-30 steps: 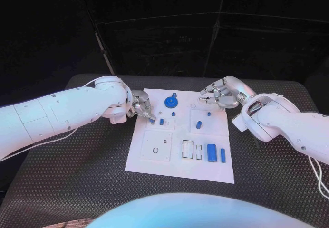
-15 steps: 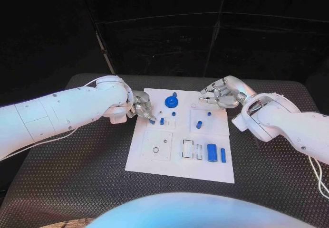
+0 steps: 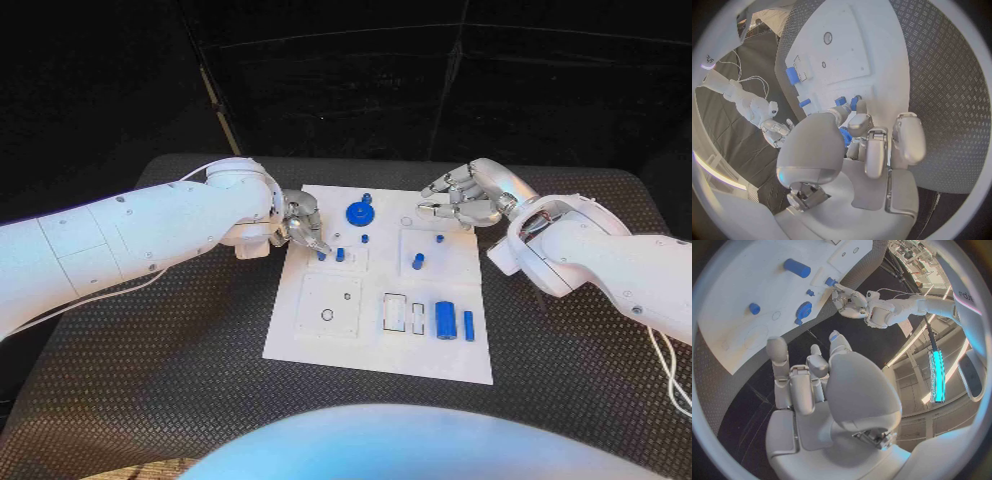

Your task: Assemble the parts on the task board

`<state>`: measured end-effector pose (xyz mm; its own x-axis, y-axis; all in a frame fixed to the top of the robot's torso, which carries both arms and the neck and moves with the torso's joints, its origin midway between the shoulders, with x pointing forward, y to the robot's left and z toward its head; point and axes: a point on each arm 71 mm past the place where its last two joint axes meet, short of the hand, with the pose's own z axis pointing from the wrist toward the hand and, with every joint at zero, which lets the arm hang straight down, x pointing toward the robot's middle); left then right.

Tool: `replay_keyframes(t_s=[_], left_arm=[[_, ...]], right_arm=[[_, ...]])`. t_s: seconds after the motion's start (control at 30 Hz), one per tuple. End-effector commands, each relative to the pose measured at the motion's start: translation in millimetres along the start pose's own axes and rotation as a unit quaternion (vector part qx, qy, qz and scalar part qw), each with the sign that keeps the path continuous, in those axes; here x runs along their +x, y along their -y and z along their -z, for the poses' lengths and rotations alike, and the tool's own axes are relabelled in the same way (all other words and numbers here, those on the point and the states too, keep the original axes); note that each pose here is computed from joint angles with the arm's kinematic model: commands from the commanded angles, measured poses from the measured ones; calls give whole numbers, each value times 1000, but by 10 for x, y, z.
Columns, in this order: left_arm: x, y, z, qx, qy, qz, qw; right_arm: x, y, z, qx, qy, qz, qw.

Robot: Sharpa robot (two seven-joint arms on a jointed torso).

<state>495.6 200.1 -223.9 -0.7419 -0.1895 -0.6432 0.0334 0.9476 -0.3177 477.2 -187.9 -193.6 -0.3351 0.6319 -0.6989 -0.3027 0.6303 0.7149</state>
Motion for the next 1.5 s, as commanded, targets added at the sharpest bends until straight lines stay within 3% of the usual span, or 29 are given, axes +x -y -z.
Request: replay_keyframes(t_s=[0.03,0.8,1.5], left_arm=[[32,23,-10,3,-9,-11,1000],[8,-68,-25,-15,-6,-32,999],[48,37,-42,-4,-16,-37,999]], right_arm=[[1,-19,-2,-5,-3,1,1000],[3,-17,-3,-5,-4,1,1000],[3,-19,-3,-5,-4,1,1000]])
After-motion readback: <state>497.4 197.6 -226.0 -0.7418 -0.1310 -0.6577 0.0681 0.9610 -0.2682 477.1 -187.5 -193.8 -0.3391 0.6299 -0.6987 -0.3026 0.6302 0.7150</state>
